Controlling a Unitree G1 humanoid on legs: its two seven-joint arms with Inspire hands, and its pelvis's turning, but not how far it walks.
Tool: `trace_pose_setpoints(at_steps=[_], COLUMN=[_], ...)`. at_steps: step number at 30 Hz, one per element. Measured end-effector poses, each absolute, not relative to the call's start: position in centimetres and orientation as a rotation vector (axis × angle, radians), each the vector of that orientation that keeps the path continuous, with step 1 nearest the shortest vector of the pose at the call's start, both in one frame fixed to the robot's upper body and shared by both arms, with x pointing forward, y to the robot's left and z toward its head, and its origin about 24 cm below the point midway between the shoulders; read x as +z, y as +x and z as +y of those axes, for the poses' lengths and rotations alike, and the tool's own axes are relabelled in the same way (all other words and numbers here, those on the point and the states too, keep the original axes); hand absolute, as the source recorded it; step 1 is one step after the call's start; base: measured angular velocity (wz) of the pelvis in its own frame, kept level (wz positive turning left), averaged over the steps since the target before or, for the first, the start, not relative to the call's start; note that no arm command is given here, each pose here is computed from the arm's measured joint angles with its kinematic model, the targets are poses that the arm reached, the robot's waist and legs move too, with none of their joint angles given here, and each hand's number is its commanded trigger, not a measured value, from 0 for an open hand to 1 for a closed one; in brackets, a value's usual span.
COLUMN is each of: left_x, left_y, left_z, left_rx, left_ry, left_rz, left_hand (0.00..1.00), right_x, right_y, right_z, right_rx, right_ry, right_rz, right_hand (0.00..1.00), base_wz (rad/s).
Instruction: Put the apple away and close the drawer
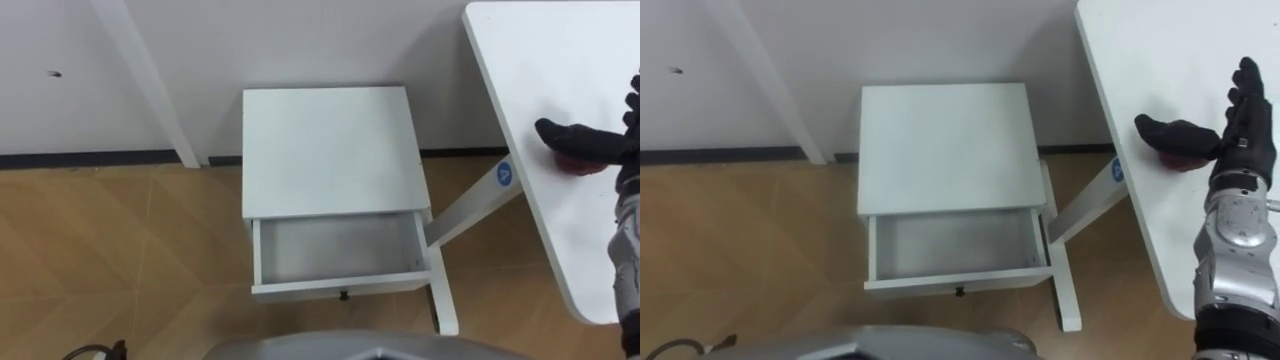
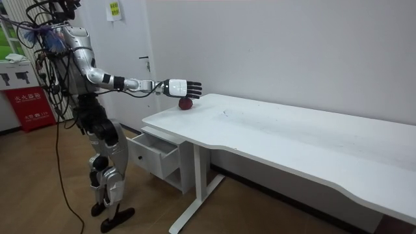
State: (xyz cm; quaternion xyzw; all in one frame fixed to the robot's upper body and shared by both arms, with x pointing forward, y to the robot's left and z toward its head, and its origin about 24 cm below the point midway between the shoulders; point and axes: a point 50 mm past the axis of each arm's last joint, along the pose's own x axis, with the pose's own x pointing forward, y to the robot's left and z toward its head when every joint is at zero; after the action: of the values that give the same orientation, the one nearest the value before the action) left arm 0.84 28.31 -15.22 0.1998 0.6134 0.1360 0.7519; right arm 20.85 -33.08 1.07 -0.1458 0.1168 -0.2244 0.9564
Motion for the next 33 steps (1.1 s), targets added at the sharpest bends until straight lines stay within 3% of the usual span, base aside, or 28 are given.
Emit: trace_pose_setpoints(at_steps=[20, 26, 33], left_x=[-15.2, -15.5, -15.4], left_y=[1.3, 0.4, -0.1], left_z=[28.2, 28.0, 28.1], left_rx=[0.276, 0.254, 0.257], left_ry=[0.444, 0.449, 0.452], left_rz=[1.329, 1.372, 1.379], left_hand=[0.0, 0.0, 0.0], right_x=[-0.2, -2.9, -3.0], right_y=[20.5, 18.6, 18.6], right_z=[-32.5, -32.5, -32.3], right_rx=[-0.408, -0.395, -0.374], right_ry=[-0.341, -0.337, -0.37], right_rz=[0.29, 0.413, 0.4], right_hand=[0.0, 0.0, 0.0], base_wz=[0.0, 0.0, 0.0])
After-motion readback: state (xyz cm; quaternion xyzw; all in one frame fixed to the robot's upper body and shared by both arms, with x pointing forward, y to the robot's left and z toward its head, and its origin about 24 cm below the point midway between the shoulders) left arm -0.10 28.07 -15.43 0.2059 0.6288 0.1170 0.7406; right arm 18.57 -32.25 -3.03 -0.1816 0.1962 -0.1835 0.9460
